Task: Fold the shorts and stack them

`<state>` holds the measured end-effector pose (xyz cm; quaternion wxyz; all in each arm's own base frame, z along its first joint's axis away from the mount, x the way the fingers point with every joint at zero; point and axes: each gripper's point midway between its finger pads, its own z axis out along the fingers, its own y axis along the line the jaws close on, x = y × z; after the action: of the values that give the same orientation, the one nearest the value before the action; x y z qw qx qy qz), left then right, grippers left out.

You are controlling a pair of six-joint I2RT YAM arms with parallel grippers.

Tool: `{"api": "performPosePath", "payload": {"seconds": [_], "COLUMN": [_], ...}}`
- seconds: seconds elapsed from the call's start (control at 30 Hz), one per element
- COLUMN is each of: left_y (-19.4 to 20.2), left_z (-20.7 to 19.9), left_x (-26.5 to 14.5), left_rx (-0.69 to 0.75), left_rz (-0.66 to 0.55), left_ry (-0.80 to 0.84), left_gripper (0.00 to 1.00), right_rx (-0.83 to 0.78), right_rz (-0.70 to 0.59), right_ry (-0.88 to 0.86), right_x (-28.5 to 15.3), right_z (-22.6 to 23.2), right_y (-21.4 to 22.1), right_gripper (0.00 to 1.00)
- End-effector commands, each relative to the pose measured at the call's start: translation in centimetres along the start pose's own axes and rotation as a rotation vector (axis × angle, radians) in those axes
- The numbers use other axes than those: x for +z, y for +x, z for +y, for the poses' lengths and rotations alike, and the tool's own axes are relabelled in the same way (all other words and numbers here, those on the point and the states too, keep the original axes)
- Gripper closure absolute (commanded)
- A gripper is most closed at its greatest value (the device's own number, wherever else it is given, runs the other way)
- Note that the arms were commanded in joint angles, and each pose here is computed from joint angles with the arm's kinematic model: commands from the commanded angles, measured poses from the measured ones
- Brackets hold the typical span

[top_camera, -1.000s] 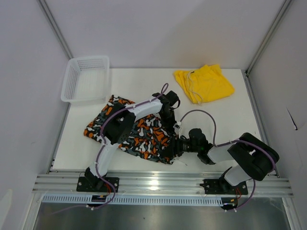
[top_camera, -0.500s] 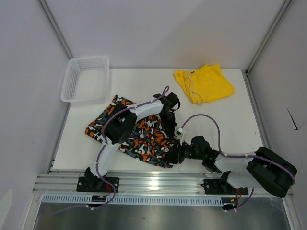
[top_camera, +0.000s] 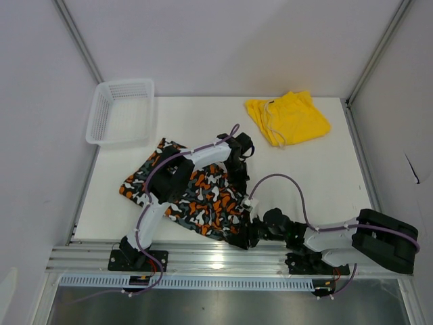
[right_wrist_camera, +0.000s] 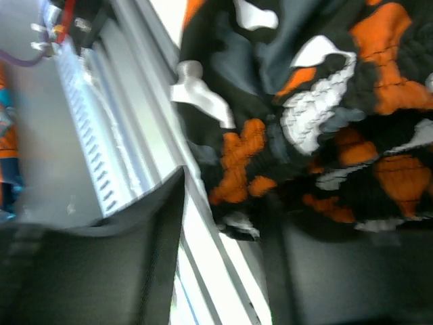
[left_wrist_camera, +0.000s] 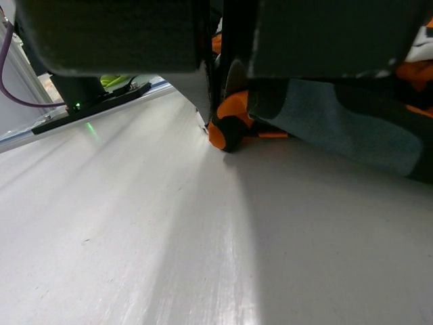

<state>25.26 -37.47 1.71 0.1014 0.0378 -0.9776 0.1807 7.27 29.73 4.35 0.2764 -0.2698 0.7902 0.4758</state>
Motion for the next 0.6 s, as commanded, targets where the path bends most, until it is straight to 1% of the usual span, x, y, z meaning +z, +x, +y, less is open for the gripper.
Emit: {"api": "performPosePath", "payload": {"seconds": [0.0, 0.03, 0.1, 0.13, 0.17, 0.23, 0.27, 0.33, 0.47, 0.57], "left_y": [-4.2, -4.1, -4.2, -4.2, -4.2, -4.2, -4.2, -4.1, -4.5, -4.9], "left_z": [-1.4, -1.4, -1.4, -1.4, -1.4, -1.3, -1.4, -1.5, -1.8, -2.0], "left_x": [-0.3, -0.3, -0.4, -0.4, -0.4, -0.4, -0.4, -0.6, -1.6, -2.3], "left_rx": [0.032, 0.034, 0.033, 0.033, 0.032, 0.031, 0.032, 0.032, 0.029, 0.01], "left_rz": [-0.149, -0.15, -0.151, -0.151, -0.149, -0.147, -0.148, -0.146, -0.174, -0.178], "left_ry": [0.051, 0.052, 0.053, 0.053, 0.053, 0.053, 0.057, 0.062, 0.068, 0.09], "left_gripper": [1.0, 1.0, 1.0, 1.0, 1.0, 1.0, 1.0, 1.0, 1.0, 1.0], "right_rx": [-0.018, -0.021, -0.028, -0.033, -0.03, -0.036, -0.031, -0.032, 0.023, 0.069], "right_rz": [0.068, 0.071, 0.081, 0.067, 0.073, 0.042, 0.036, 0.019, -0.015, -0.038], "right_ry": [-0.063, -0.053, -0.01, 0.029, 0.063, 0.105, 0.166, 0.19, 0.313, 0.353], "right_x": [0.4, 0.5, 0.7, 0.9, 0.8, 0.9, 0.7, 0.7, 0.0, -0.5], "right_z": [1.8, 1.8, 1.4, 1.1, 0.7, 0.7, -0.2, -0.1, -2.1, -3.2], "right_y": [1.8, 1.9, 2.1, 2.1, 2.4, 2.1, 2.2, 1.8, 1.2, 0.7], "right_gripper": [0.59, 0.64, 0.78, 0.96, 1.0, 1.0, 1.0, 1.0, 1.0, 1.0]}}
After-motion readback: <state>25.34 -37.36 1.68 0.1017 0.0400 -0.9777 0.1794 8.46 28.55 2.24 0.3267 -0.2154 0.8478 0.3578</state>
